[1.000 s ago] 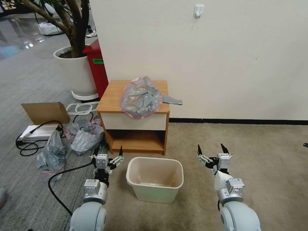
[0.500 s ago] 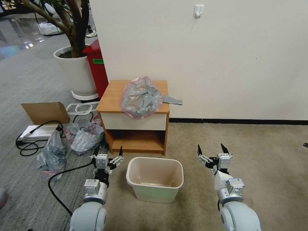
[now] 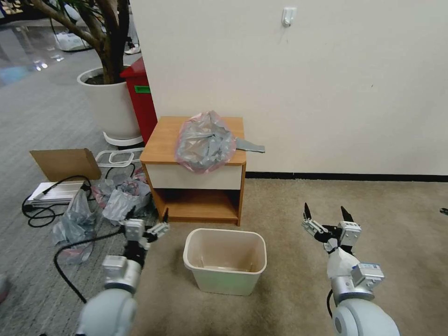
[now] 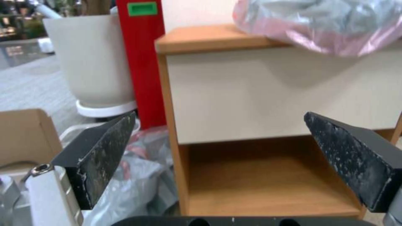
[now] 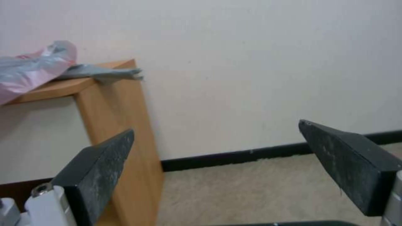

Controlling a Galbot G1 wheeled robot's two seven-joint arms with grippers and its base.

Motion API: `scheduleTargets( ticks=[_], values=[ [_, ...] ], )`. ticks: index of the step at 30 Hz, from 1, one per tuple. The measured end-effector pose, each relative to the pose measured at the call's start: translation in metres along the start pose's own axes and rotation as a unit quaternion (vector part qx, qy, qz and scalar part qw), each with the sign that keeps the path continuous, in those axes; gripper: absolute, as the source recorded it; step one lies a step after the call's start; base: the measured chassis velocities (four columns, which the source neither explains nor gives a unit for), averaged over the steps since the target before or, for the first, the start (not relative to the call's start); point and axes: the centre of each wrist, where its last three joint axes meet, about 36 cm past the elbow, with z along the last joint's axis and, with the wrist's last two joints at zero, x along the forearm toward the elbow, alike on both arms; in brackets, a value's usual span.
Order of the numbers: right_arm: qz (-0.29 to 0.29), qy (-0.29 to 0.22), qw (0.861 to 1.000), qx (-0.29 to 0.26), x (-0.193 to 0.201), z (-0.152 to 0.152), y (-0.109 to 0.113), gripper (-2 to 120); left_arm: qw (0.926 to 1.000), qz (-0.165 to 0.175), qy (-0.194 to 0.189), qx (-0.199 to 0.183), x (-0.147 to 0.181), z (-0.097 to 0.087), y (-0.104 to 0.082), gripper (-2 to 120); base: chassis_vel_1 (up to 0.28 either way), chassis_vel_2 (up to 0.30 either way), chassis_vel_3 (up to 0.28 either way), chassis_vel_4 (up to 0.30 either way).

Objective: Pick up the garbage bag from the table and place it over the trash can.

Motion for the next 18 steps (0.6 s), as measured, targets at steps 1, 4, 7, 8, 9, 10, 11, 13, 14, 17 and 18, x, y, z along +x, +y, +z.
scheduleTargets(
  ticks=[1, 4, 7, 8, 9, 10, 11, 13, 14, 17, 18],
  values=[
    [-0.005, 0.002, 1.000, -0.010, 0.000, 0.000, 0.002, 100, 0.9999, 0.012, 0.012, 0.004, 0.001, 0.001, -0.001, 100, 0.000, 0.000, 0.000, 0.000],
    [-0.019, 0.008, 0.999, -0.047, -0.003, 0.005, 0.005, 100, 0.9995, 0.020, 0.022, 0.008, 0.002, 0.003, -0.002, 100, 0.000, 0.000, 0.000, 0.000],
    [-0.032, 0.013, 0.996, -0.082, -0.006, 0.008, 0.008, 100, 0.9995, 0.020, 0.023, 0.008, 0.002, 0.003, -0.002, 100, 0.000, 0.000, 0.000, 0.000],
    [-0.051, 0.016, 0.990, -0.133, -0.015, 0.010, 0.013, 100, 0.9995, 0.020, 0.023, 0.007, 0.002, 0.005, -0.001, 100, 0.000, 0.000, 0.000, 0.000],
    [-0.058, 0.019, 0.986, -0.157, -0.020, 0.011, 0.015, 100, 0.9996, 0.019, 0.022, 0.007, 0.002, 0.004, -0.002, 100, 0.000, 0.000, 0.000, 0.000],
    [-0.058, 0.019, 0.986, -0.157, -0.020, 0.011, 0.015, 100, 0.9996, 0.019, 0.022, 0.007, 0.002, 0.004, -0.002, 100, 0.000, 0.000, 0.000, 0.000],
    [-0.070, 0.023, 0.977, -0.200, -0.033, 0.012, 0.019, 100, 0.9996, 0.016, 0.021, 0.008, 0.002, 0.005, -0.002, 100, 0.000, 0.000, 0.000, 0.000],
    [-0.087, 0.027, 0.962, -0.258, -0.054, 0.014, 0.024, 100, 0.9997, 0.014, 0.020, 0.008, 0.002, 0.004, -0.003, 100, 0.000, 0.000, 0.000, 0.000],
    [-0.094, 0.030, 0.952, -0.288, -0.068, 0.017, 0.027, 100, 0.9997, 0.012, 0.018, 0.008, 0.003, 0.003, -0.002, 100, 0.000, 0.000, 0.000, 0.000],
    [-0.109, 0.031, 0.937, -0.331, -0.097, 0.020, 0.035, 100, 0.9998, 0.006, 0.017, 0.006, 0.003, 0.002, 0.001, 100, 0.000, 0.000, 0.000, 0.000],
    [-0.113, 0.031, 0.932, -0.344, -0.107, 0.020, 0.039, 100, 0.9998, 0.005, 0.018, 0.005, 0.003, 0.002, 0.002, 100, 0.000, 0.000, 0.000, 0.000]
  ],
)
